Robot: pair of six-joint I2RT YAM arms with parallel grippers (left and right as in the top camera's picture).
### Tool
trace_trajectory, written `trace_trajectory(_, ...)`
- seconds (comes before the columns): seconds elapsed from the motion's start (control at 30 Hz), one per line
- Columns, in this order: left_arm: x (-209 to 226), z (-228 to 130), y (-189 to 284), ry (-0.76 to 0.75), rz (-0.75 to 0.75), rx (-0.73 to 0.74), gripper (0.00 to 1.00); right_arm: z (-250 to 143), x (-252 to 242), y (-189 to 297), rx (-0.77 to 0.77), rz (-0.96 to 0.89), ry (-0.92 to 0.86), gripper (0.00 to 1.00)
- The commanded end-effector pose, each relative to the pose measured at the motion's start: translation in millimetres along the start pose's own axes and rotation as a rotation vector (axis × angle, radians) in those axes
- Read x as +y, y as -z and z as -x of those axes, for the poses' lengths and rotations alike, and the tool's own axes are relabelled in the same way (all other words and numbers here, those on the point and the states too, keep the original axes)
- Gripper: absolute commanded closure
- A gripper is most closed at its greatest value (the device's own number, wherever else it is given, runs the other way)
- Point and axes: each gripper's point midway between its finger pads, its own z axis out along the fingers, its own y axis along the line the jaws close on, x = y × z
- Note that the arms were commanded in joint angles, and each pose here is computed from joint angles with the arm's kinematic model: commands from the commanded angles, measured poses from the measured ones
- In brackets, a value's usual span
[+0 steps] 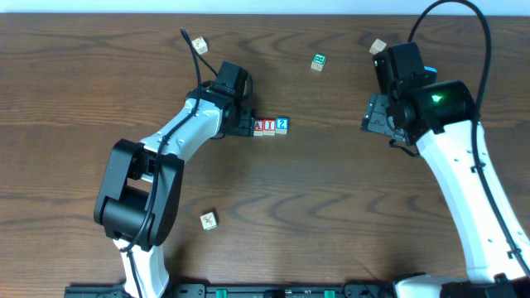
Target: Spell out Ai2
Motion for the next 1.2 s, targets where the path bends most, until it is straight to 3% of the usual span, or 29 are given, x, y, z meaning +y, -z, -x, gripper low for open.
trace_trajectory(0.0,0,5,0,0.022,0.008,-0.010,0.27,4,-6,3,-0.018,-0.016,-0.019,0.17)
trace_trajectory(0.73,-10,2,1,0.018,-0.053,0.006,0.29,4,-6,3,-0.018,-0.016,-0.019,0.17)
trace_trajectory(0.8,-2,4,0,0.019,-0.006,-0.007,0.29,4,-6,3,-0.018,-0.016,-0.019,0.17)
trace_trajectory(0.93,45,14,7,0.041,0.244,-0.069,0.31,4,-6,3,-0.018,-0.017,-0.019,0.17)
trace_trajectory(1.07,55,34,37,0.083,0.246,-0.135,0.31,5,-8,3,-0.024,-0.026,-0.019,0.17)
trace_trajectory(1.17,56,51,91,0.094,0.240,-0.226,0.31,4,-9,4,-0.020,-0.026,-0.017,0.19)
